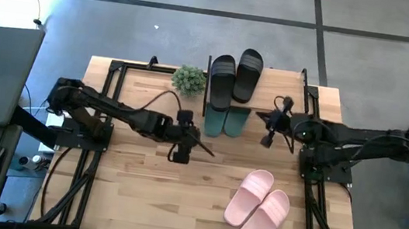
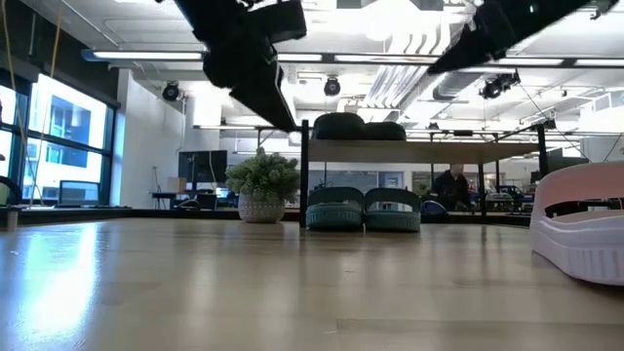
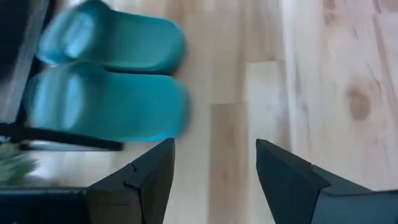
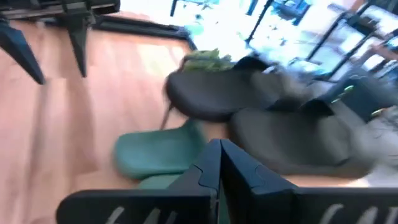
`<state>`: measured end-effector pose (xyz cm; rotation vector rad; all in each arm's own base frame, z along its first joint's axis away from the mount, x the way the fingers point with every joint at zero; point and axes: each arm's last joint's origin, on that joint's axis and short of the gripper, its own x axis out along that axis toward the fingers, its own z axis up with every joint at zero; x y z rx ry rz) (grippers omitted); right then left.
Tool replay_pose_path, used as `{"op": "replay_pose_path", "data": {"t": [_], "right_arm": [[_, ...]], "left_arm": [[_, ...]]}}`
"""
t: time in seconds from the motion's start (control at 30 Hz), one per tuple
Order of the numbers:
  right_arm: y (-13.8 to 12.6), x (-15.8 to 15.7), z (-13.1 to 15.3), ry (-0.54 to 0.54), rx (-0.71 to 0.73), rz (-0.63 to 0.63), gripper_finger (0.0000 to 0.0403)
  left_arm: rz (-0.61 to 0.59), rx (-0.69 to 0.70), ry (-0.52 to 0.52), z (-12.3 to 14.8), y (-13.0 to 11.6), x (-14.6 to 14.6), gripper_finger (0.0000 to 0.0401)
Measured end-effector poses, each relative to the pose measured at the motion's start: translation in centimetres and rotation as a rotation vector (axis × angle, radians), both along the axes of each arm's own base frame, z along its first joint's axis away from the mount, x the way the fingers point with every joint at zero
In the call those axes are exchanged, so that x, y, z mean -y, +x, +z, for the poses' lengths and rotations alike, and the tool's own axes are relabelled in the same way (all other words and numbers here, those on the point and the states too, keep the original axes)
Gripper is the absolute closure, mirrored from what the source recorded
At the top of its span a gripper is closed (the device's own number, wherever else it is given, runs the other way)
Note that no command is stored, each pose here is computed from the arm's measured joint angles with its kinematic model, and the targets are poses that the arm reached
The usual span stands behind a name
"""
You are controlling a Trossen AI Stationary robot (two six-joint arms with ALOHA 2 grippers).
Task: Pick and place slides into the shelf
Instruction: Adjust the right black slide on the shelf
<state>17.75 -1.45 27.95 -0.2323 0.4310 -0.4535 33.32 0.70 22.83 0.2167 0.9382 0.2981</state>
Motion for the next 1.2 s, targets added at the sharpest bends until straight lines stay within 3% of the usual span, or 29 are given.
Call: {"op": "replay_pose_path", "data": {"t": [0.3,0.43,0.53,0.67,0.8,1.2], "right_arm": [[-0.3,2.9,5.8,-0.15,-0.042,-0.112,0.0402],[-0.2,4.9,7.2,-0.195,-0.109,-0.142,0.0393],[0.4,6.3,7.9,-0.212,-0.138,-0.169,0.0367],[1.8,8.3,7.7,-0.232,-0.217,-0.211,0.0321],[3.5,11.0,6.7,-0.225,-0.319,-0.255,0.0289],[8.4,16.3,3.4,-0.189,-0.514,-0.273,0.0279]], "left_arm": [[0.003,0.14,0.023,5.6,-3.4,-3.4,0.0195],[0.0,0.24,0.007,7.9,-5.6,-5.3,0.0218],[0.013,0.294,-0.004,7.9,-7.6,-6.6,0.0242],[0.053,0.386,-0.004,6.8,-9.6,-8.3,0.0267],[0.007,0.484,-0.04,6.7,-10.2,-9.3,0.0278],[0.071,0.469,0.003,6.4,-10.4,-10.1,0.0279]]}}
